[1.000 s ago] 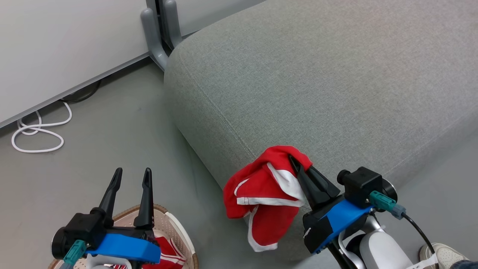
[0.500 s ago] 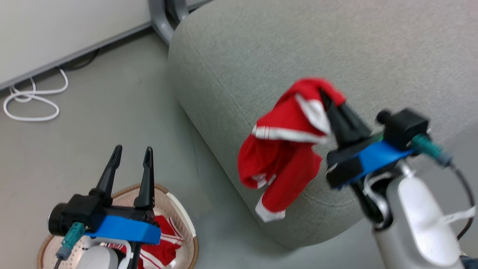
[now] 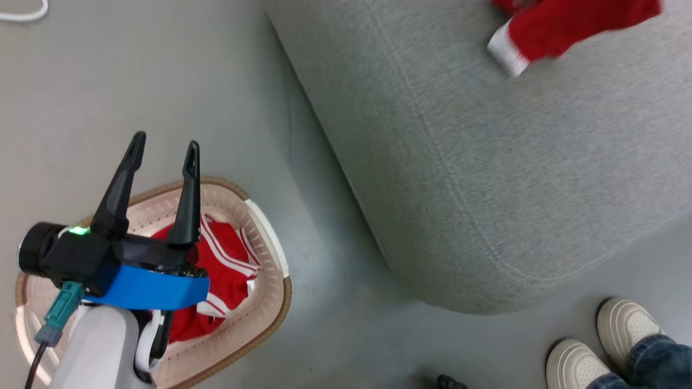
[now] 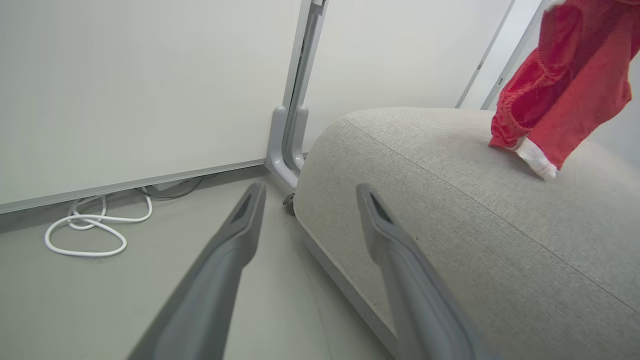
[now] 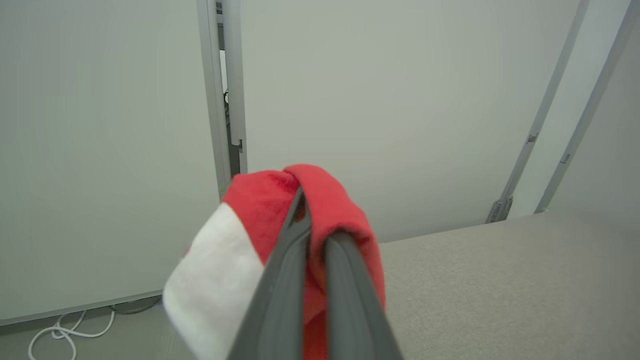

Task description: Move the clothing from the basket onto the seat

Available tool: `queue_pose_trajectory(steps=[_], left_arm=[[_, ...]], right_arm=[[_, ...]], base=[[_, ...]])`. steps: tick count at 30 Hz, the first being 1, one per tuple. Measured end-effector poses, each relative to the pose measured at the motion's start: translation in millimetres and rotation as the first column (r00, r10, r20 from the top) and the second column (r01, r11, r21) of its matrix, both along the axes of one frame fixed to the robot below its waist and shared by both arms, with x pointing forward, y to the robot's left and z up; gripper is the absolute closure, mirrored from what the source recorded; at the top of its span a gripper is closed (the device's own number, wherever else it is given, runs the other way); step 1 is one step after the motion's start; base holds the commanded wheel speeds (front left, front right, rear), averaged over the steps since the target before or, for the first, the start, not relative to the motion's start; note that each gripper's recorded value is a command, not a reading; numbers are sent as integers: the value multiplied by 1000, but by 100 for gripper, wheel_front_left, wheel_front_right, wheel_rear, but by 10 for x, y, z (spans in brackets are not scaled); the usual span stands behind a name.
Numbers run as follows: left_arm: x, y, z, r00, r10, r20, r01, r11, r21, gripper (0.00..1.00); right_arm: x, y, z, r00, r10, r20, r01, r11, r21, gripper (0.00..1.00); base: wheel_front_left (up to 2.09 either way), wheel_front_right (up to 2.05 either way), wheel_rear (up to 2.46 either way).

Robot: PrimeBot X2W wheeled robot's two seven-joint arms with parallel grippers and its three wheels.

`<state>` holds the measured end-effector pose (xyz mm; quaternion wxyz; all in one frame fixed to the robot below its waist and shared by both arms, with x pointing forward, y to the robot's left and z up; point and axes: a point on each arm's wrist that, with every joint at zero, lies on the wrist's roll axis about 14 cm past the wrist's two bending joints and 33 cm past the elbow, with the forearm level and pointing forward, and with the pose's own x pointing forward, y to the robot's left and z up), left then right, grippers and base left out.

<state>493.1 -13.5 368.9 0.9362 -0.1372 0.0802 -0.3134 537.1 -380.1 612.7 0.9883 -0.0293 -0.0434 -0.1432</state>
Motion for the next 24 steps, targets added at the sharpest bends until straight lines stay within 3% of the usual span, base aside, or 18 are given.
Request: queue_pose_trajectory(steps=[5,15,17,18,24], left_arm=[[72,97,-175,1000,15,-15,-14,1000,8,0],[9,401,-392,996,72,-60,-68,996,61,0],[3,435,-357,995,82,-54,-79,995,63,0],[3,449,-333,995,87,-51,-84,995,63,0],[-7,500,-111,993,116,-22,-115,992,52,0]], right_arm=[[225,-331,-259,996,-77,-44,77,997,9,100],[194,-519,-1598,936,-166,-312,198,978,72,99],[154,-504,-1725,923,-166,-347,199,978,62,7],[127,-515,-1748,918,-170,-359,200,979,48,0],[41,-494,-1689,915,-171,-364,199,979,41,0]], base=[[0,0,0],[0,0,0],[0,0,0],[0,0,0],[0,0,0]])
